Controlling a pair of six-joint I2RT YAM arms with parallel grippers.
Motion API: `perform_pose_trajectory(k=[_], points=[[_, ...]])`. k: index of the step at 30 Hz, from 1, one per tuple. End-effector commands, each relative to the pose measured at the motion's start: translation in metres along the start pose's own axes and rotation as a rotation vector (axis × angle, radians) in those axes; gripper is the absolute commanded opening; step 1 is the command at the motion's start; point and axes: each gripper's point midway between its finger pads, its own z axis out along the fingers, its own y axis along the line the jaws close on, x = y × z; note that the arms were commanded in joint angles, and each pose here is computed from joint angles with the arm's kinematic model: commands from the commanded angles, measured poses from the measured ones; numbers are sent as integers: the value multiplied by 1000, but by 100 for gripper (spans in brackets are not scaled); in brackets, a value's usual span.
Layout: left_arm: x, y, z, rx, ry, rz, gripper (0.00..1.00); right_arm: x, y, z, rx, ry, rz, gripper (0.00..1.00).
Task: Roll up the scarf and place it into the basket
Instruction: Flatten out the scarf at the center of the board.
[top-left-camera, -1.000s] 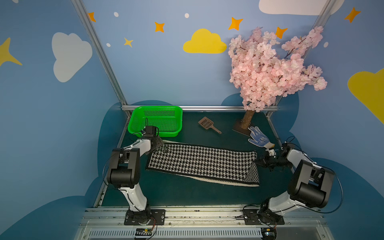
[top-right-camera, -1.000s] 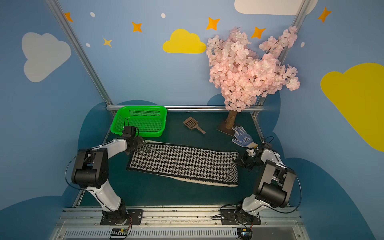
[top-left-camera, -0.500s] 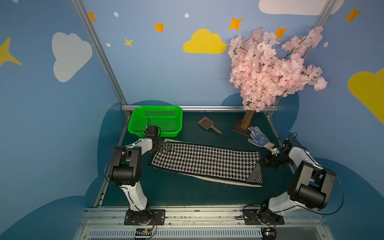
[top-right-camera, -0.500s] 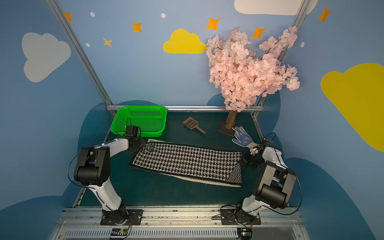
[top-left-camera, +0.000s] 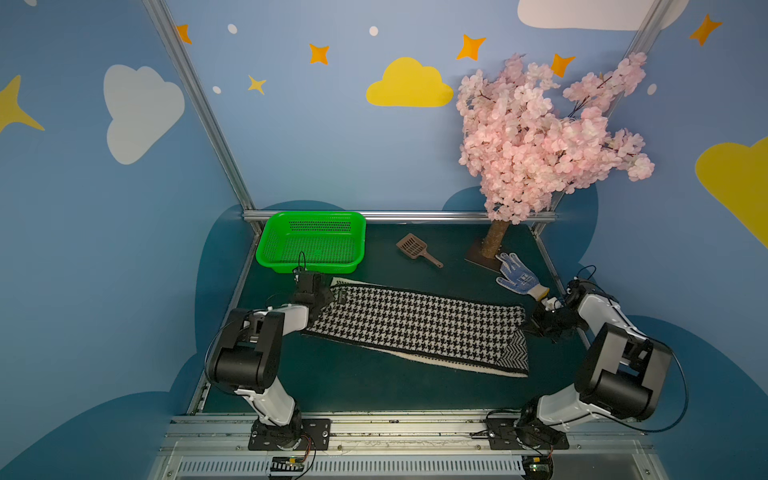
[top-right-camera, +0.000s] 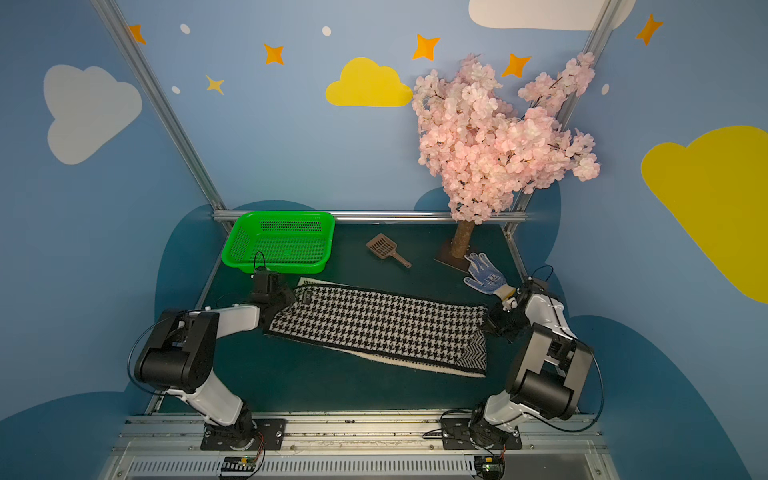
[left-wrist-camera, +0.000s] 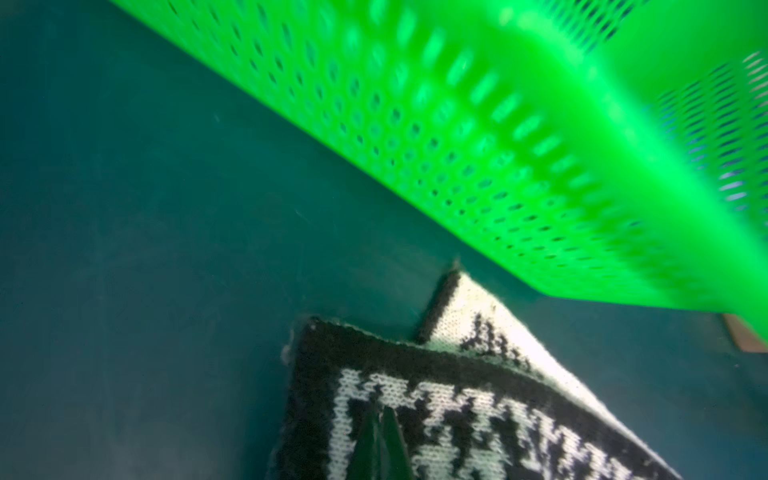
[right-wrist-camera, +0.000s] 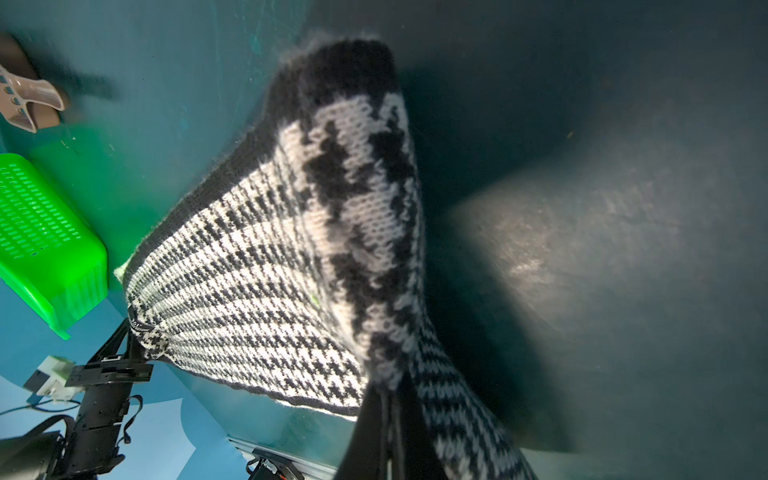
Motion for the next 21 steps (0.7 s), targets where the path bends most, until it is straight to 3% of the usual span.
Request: perform_pose_trajectory(k=[1,9,11,13,17,18,21], points=[[-52,-24,-14,102,-250,24,3,0,6,-8,-7,-13,-16,0],[-66,-33,-25,152,-348,76,8,2,5,-12,4,-23,-20,0],[-67,-32,-29,157,-372,88,16,1,5,-15,11,-34,-19,0],[-66,-27,-33,135,-394,81,30,0,6,-16,6,-35,-19,0],[-63,-15,-43,80,-411,33,43,0,7,-15,-10,-31,-18,0],[-61,-15,-45,79,-395,30,50,0,8,-15,-15,-33,-21,0],[-60,-30,-47,99,-359,74,56,0,11,-16,-30,-34,-25,0]])
